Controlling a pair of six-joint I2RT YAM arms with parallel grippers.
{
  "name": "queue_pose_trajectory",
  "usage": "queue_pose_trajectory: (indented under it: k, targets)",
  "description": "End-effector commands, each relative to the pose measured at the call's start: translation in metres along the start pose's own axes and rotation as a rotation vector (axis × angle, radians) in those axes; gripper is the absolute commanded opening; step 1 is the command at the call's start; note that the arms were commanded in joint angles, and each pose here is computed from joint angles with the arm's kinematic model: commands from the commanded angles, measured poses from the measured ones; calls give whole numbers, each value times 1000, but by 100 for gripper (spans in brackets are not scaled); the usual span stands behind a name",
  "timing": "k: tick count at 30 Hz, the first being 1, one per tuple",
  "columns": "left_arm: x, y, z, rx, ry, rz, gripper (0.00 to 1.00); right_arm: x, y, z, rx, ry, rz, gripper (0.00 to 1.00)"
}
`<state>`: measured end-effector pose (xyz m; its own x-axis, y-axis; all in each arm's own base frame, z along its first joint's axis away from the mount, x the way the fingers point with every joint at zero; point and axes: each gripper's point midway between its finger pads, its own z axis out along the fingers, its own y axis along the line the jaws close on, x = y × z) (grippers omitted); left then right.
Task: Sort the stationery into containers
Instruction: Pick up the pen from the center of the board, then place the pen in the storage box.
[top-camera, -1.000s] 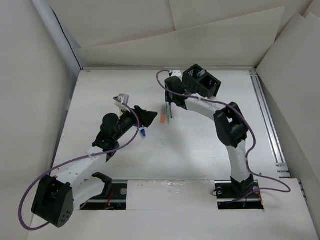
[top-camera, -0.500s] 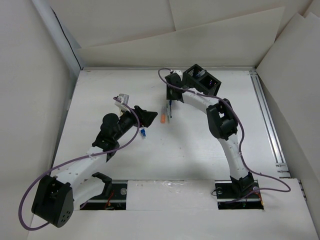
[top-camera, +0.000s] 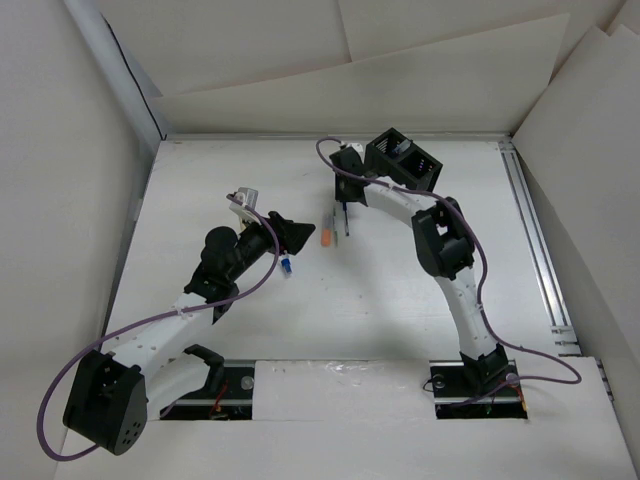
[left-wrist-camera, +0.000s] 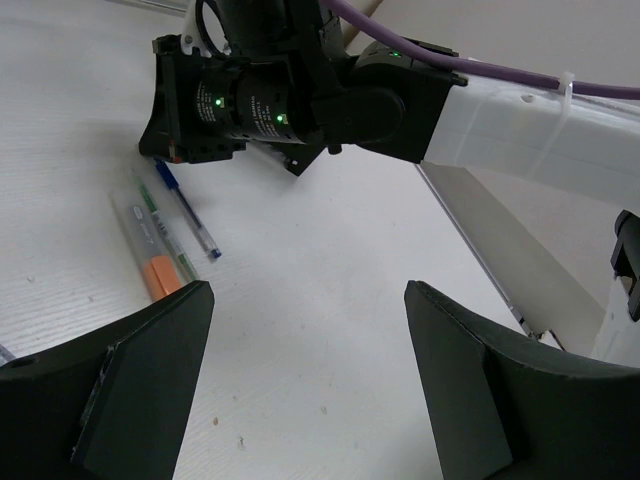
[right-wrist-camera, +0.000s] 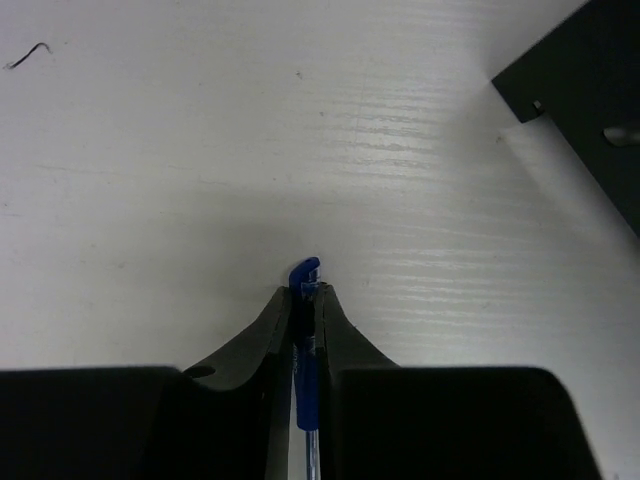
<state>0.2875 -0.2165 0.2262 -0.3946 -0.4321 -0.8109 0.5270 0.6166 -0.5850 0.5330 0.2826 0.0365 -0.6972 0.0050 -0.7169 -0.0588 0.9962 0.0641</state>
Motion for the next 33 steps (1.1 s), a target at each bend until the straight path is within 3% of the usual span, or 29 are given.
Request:
queue_pose_trajectory:
  k: [1,2,4,7,12,18,25,33]
  targets:
    - [-17,-17,0,60,-50,20,74,5,-3,-9,6,16,8,9]
    - [-17,-17,0,60,-50,20,74,0,-9,-11,17,1,27,1]
    - [-17,-17,0,60,-50,20,74,1,-18,-16,26,4,33,0]
    - [-17,-17,0,60,-50,20,74,-36,-20,-47,-7,-93,73,0]
    - [-17,-17,0,60,-50,20,74,-116,-25,-117,-72,-299,129,0]
    - [-17,-17,0,60,-50,20,74,-225,-90,-166,5,-583,311,0]
    - [-14,-16,3,67,-43,11,74,-286,-164,-160,276,-804,502,0]
    - [-9,-14,5,64,-24,6,74,-291,-184,-121,376,-875,455,0]
